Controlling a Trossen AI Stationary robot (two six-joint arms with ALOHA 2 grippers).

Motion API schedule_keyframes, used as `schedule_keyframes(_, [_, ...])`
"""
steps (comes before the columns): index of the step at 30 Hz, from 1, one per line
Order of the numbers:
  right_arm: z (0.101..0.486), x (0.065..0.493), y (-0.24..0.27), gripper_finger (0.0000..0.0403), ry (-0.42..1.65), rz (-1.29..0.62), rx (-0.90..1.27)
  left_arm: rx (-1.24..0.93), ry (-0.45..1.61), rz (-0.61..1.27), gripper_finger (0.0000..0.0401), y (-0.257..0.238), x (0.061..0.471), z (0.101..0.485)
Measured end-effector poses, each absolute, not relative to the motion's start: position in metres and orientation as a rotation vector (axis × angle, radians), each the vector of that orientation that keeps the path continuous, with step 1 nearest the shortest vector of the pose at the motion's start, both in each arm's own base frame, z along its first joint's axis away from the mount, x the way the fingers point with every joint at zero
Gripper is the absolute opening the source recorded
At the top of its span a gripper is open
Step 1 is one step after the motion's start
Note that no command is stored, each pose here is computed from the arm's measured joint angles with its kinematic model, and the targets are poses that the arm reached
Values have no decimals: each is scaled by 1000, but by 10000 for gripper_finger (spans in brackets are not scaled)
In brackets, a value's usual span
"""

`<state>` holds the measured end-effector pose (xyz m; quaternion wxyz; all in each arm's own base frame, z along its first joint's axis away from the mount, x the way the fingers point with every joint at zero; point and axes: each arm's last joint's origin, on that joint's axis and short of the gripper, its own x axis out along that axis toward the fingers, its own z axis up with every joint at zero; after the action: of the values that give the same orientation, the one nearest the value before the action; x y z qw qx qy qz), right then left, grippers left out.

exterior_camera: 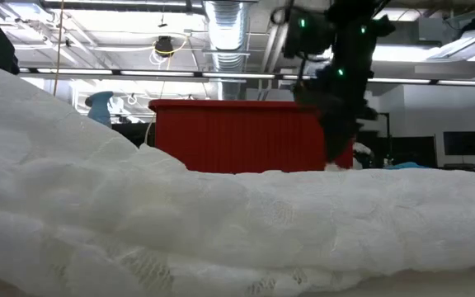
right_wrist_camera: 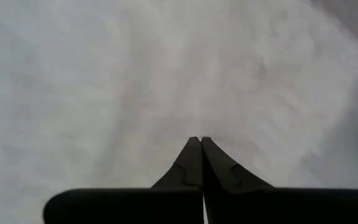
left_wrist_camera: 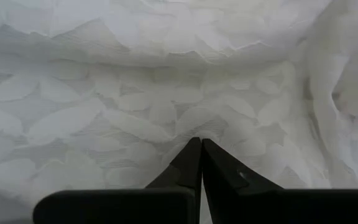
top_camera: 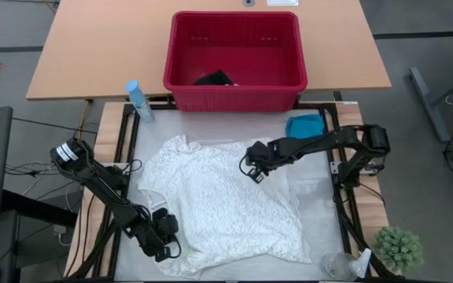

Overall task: Fold laundry
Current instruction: Fold the white blouse

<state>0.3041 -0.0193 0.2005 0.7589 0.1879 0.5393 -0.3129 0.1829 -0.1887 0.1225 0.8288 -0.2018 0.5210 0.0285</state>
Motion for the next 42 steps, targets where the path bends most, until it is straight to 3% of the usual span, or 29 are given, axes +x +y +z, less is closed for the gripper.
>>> schedule_keyframes(4, [191,308,-20,17,1192,-683,401,-425,1099,65,4,-189,183,122])
schedule_keyframes(11, [152,306,-29,17,1399,-760,360,-428,1126,66,4,-188,182,121])
schedule_keyframes(25, [168,267,-44,16,1665,-982,199,-313,1229,113,4,-182,170,119])
schedule_keyframes(32, [194,267,-47,21,1464,-953,292,-329,1280,222,2,-172,160,129])
schedule_keyframes(38, [225,273,-29,22,1185,-847,424,-459,1313,362,0,-156,145,173])
schedule_keyframes(42, [219,282,-19,18,1103,-783,473,-559,1355,340,0,-150,135,186])
